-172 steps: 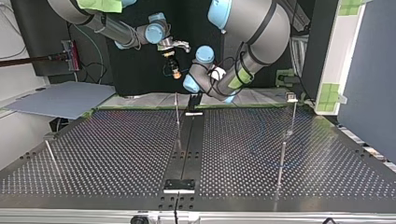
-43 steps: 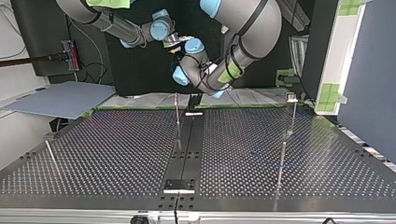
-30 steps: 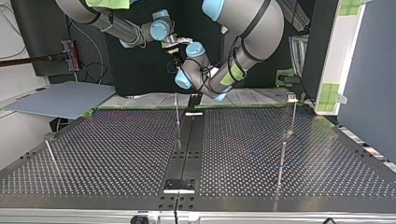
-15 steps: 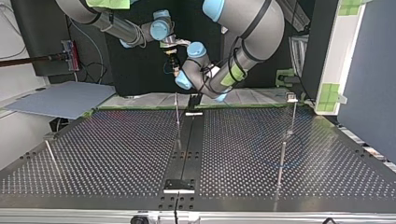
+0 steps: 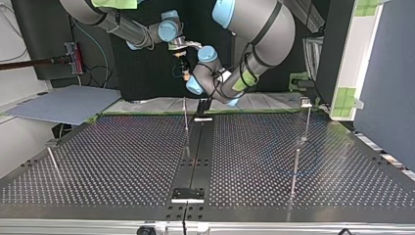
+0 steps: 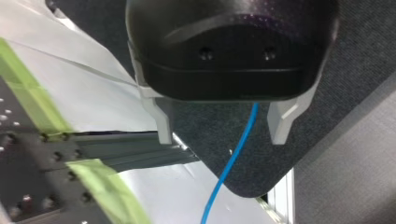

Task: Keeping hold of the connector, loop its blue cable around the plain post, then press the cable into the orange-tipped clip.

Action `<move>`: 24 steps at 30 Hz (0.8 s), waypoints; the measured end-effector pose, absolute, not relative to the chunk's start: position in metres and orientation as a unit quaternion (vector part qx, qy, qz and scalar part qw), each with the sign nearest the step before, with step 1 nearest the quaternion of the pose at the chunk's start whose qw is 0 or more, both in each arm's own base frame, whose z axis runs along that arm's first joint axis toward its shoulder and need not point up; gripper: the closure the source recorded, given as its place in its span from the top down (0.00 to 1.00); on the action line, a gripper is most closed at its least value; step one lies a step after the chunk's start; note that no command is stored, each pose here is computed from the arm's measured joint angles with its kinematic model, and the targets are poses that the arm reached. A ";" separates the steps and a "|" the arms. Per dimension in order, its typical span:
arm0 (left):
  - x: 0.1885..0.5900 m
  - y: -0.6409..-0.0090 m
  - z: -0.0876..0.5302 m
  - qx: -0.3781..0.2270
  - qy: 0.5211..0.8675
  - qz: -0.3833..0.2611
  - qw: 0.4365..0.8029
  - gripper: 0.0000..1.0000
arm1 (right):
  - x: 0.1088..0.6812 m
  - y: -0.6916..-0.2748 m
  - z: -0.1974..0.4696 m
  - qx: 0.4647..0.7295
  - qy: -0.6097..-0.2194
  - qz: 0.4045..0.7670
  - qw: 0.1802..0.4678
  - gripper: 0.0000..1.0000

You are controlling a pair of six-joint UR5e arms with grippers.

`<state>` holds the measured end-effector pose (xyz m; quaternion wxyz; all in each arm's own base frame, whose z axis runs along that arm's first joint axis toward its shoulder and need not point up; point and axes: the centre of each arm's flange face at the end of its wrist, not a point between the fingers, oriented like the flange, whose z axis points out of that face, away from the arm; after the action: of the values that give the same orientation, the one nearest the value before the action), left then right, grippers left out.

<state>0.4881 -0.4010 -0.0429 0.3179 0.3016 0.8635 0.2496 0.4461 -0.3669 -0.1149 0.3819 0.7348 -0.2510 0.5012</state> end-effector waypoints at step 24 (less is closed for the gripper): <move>0.494 -0.396 -0.124 0.300 0.879 0.219 0.300 1.00 | 0.449 -0.364 -0.115 0.739 -0.246 0.500 0.379 0.00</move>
<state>0.4938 -0.3956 -0.1244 0.3001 0.3001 0.8786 0.2187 0.4492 -0.3642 -0.1153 0.3792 0.7387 -0.2455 0.5002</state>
